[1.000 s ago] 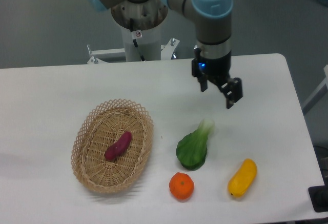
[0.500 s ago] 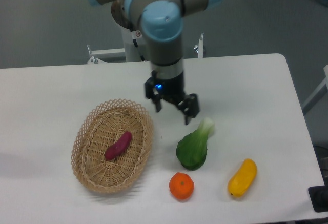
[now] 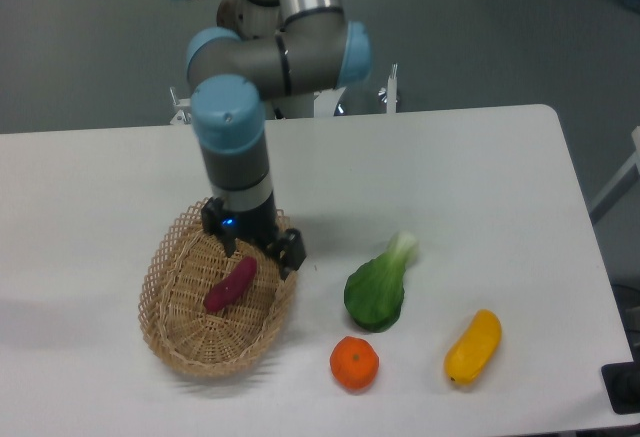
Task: Pick up the sweet potato from the basket
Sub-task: 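Move the open gripper over the wicker basket toward the purple sweet potato, then lower the gripper onto the sweet potato and close the fingers on it, then lift the sweet potato out of the basket and raise it above the bok choy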
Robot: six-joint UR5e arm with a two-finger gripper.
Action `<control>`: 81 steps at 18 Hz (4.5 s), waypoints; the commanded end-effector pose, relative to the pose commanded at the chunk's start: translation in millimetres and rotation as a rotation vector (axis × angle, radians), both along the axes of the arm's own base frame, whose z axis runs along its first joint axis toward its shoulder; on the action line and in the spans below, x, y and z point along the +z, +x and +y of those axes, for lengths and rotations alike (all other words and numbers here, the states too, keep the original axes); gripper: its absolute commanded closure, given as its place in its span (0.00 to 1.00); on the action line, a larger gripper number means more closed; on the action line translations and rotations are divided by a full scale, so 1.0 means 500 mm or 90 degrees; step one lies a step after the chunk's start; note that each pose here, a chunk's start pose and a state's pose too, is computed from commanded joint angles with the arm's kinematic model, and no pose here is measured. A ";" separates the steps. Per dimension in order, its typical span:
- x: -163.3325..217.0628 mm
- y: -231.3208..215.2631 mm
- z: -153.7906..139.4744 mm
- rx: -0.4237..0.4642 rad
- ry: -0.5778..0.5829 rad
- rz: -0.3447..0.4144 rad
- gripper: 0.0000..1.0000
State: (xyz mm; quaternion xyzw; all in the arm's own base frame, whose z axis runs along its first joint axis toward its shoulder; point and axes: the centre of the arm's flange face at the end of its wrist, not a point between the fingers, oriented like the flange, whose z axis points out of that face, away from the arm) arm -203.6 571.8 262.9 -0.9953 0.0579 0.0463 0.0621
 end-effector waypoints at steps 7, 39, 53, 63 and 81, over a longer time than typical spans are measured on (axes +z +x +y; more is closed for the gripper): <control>-0.070 0.050 0.008 -0.044 -0.038 -0.018 0.00; 0.132 -0.052 0.082 -0.074 0.082 0.082 0.82; 0.325 -0.410 -0.200 -0.054 0.049 0.075 0.81; 0.326 -0.514 -0.329 -0.129 0.009 0.086 0.81; 0.318 -0.571 -0.402 -0.138 -0.001 0.087 0.82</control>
